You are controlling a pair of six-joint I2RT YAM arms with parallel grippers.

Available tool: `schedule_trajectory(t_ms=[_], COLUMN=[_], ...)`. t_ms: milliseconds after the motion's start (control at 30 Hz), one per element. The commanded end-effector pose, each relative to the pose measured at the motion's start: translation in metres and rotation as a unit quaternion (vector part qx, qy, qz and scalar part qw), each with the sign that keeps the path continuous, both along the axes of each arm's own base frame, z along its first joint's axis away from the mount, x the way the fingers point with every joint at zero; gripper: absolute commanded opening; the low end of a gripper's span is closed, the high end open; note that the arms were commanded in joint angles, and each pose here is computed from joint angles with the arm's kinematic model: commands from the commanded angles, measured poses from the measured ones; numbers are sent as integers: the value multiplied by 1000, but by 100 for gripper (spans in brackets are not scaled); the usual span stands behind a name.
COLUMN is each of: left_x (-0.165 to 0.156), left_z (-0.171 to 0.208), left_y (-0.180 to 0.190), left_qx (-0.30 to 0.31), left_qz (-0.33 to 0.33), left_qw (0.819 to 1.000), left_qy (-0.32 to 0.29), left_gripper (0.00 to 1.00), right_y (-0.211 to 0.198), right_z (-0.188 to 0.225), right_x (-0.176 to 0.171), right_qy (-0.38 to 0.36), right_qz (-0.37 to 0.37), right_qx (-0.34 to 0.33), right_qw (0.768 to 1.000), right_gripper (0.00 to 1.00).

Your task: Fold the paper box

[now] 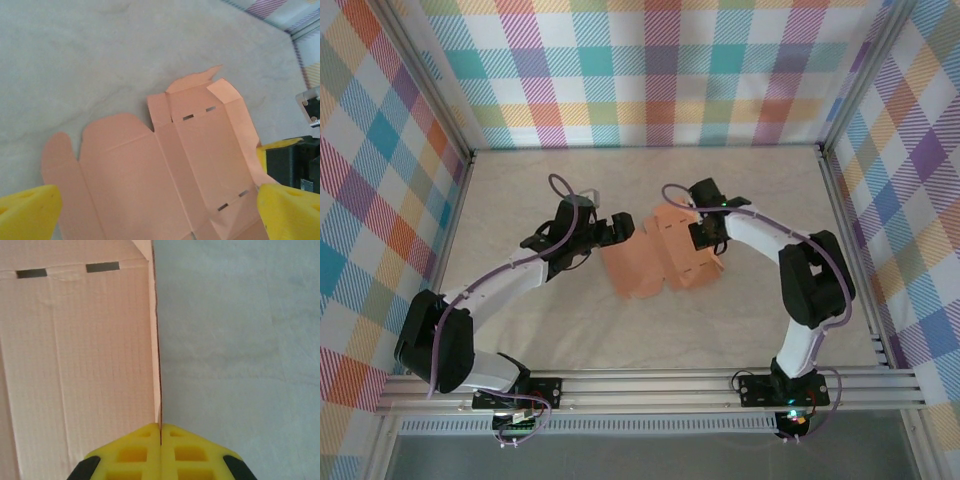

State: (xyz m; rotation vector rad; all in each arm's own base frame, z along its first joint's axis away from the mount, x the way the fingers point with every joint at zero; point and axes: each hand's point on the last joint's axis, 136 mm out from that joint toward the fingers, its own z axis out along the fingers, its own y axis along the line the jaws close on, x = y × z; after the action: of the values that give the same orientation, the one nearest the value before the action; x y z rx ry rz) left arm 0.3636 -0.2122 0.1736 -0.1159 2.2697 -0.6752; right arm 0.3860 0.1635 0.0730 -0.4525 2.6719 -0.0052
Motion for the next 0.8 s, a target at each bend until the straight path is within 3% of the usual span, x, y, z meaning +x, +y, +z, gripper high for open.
schedule_trajectory(t_ms=[0, 233, 467, 767], left_x=[20, 43, 59, 72], left_z=[27, 37, 30, 28], left_y=[-8, -29, -58, -78], left_qx=[3, 39, 77, 16], left_qz=[-18, -78, -177, -294], left_qw=[998, 989, 969, 945], left_qy=[-60, -116, -155, -140], left_gripper=[100, 100, 94, 86], right_y=[42, 53, 59, 54], right_z=[24, 39, 60, 71], right_x=[2, -4, -18, -24], right_qy=[-1, 22, 59, 87], right_qz=[77, 109, 143, 173], right_qx=[123, 213, 307, 349], right_qw=[989, 971, 939, 917], right_gripper=[0, 0, 0, 0])
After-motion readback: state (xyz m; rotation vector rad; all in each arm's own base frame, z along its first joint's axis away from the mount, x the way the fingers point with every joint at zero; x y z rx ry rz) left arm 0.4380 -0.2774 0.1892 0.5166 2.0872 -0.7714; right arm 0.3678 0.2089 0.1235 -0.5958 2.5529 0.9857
